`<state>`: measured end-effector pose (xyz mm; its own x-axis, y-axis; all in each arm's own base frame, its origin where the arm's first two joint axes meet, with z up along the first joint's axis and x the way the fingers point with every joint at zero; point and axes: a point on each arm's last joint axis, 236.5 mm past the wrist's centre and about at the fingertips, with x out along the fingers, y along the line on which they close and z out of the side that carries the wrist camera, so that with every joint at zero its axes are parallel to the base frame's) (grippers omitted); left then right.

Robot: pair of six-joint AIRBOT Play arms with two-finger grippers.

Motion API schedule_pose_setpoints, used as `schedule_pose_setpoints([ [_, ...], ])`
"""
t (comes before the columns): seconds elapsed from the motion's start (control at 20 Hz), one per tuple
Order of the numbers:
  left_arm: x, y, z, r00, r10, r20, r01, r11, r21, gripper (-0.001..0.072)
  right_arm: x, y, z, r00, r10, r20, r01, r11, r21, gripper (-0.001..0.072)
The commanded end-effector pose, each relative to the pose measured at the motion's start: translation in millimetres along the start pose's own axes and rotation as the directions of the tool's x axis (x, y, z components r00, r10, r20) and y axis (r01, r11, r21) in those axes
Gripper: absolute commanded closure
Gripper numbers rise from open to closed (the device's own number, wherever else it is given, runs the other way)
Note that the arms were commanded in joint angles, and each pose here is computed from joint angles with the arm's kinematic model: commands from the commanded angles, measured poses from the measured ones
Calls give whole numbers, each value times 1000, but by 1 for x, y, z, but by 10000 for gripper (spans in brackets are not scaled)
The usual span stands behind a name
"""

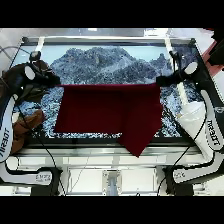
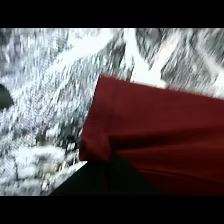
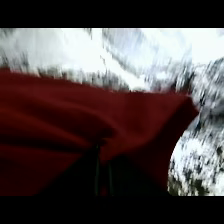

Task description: Fold the shirts.

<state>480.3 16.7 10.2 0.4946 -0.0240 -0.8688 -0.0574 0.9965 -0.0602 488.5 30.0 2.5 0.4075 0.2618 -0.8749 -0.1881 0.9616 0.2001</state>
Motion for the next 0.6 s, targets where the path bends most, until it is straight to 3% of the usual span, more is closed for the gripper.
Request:
schedule_pose_setpoints([
  [0.0,16,3,-64,990,8,-142,-7,1000,10,697,29,14,-62,986,48,-162,-45,999,23,676],
  [0.4,28,-17,-58,994,-80,-71,74,994,-85,688,68,34,-129,958,48,-281,-47,999,11,658],
  [0.45,28,-17,-59,994,-80,-75,73,994,-84,560,66,30,-131,956,42,-290,-40,999,12,597],
  [0.5,27,-15,-57,995,-76,-71,70,994,-82,281,62,29,-133,949,44,-311,-36,999,31,424],
  [0.55,23,-12,-52,995,-73,-66,67,994,-86,131,54,27,-136,939,51,-341,-34,998,55,352],
])
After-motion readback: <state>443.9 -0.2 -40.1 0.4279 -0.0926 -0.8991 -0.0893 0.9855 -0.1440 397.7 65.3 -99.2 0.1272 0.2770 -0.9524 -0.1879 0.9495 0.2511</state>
